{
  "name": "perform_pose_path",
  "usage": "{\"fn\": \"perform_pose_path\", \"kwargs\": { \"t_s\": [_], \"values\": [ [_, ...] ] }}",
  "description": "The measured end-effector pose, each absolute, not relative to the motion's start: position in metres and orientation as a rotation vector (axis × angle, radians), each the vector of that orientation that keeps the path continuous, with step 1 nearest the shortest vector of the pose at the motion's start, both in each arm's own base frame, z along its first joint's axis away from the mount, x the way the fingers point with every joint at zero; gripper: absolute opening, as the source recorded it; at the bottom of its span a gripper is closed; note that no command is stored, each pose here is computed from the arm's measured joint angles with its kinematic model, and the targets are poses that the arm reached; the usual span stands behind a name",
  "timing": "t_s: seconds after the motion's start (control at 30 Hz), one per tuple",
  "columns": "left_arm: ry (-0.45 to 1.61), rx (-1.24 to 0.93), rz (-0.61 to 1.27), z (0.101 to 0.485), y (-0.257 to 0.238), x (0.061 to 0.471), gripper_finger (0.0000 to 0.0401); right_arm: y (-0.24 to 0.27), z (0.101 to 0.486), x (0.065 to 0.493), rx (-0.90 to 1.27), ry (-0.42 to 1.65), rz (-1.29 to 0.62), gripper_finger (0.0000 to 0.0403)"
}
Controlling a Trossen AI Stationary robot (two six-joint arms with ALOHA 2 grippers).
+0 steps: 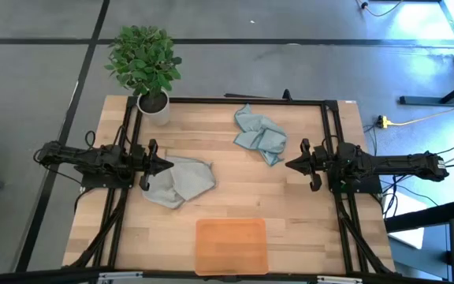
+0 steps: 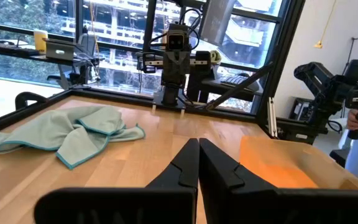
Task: Roll microfiber towels into tight, uniform cylinder then place into a basket
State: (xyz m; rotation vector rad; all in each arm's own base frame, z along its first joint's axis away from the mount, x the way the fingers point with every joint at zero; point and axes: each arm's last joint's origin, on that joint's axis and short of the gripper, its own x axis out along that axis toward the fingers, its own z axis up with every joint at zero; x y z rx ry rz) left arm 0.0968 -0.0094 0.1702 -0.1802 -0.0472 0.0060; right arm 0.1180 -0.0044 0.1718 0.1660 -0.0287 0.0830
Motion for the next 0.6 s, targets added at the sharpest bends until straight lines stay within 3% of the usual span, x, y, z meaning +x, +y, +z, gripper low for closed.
{"fn": "perform_pose_path", "kwargs": {
  "t_s": [0.37, 0.6],
  "values": [
    [-0.047, -0.180, 0.006, 0.170, -0.009, 0.097, 0.0000, -0.009, 0.208, 0.111, 0.030, -0.385, -0.098, 0.0010],
    [-0.047, -0.180, 0.006, 0.170, -0.009, 0.097, 0.0000, -0.012, 0.257, 0.110, -0.085, -0.405, -0.216, 0.0010]
  ]
}}
